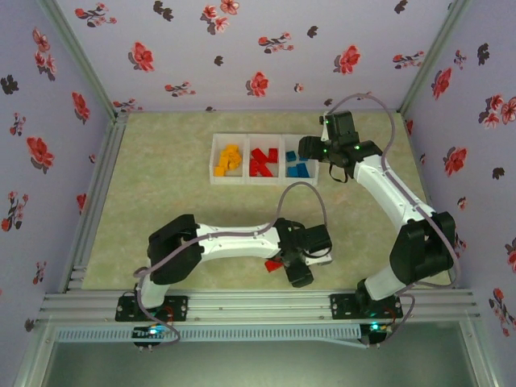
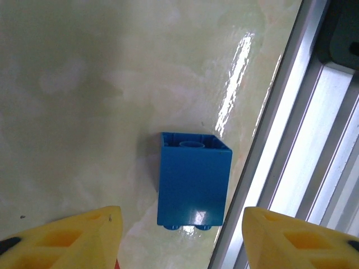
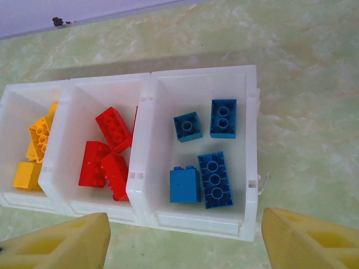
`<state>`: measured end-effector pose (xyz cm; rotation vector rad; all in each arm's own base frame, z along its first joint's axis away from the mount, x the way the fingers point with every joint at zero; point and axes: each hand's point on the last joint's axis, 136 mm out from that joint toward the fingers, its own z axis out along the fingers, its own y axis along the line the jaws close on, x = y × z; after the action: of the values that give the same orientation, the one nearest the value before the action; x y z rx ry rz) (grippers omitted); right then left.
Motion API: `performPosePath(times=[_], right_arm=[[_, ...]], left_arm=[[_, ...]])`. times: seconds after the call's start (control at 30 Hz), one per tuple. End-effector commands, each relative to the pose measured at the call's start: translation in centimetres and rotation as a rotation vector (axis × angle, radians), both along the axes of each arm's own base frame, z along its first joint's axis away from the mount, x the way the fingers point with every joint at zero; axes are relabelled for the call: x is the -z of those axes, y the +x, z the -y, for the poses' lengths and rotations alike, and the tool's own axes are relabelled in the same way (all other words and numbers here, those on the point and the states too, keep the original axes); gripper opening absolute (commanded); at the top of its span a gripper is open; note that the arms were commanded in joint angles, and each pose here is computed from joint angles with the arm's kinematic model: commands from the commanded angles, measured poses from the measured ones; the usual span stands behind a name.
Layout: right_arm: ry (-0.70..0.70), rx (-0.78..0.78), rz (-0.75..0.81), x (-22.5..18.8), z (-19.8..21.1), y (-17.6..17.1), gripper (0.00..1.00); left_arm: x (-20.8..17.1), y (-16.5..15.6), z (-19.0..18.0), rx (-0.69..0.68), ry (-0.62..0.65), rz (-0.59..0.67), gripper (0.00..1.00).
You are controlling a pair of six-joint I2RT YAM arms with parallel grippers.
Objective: Sort the legos into containers by color
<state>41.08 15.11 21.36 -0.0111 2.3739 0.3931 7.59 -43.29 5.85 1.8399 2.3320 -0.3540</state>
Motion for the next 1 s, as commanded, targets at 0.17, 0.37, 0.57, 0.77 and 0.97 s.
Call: performPosePath(times=[0.17, 0.37, 0.57, 0.77, 0.97], right_arm=[[0.005, 0.003, -0.007, -0.2, 0.4, -0.7, 0.74], [0.005, 0.001, -0.006, -0.3, 0.4, -0.7, 0.75], [0.002, 0.002, -0.007, -0.3, 0.5, -0.7, 0.75], [-0.001, 0.002, -0.010, -0.1, 0.5, -0.7, 0.76], [-0.001, 0.001, -0.010, -0.2, 0.5, -0.7, 0.76]], left_arm=[[0.6, -0.9, 0.3, 0.045, 0.031, -0.036, 0.59], [1.0, -1.0, 0.4, 0.046, 0.047, -0.039, 0.59], [1.1, -1.0, 0.5, 0.078, 0.057, -0.034, 0.58], [1.4, -1.0, 0.7, 0.085, 0.069, -0.036, 0.58], [1.8, -1.0, 0.8, 0.094, 0.085, -0.038, 0.58]])
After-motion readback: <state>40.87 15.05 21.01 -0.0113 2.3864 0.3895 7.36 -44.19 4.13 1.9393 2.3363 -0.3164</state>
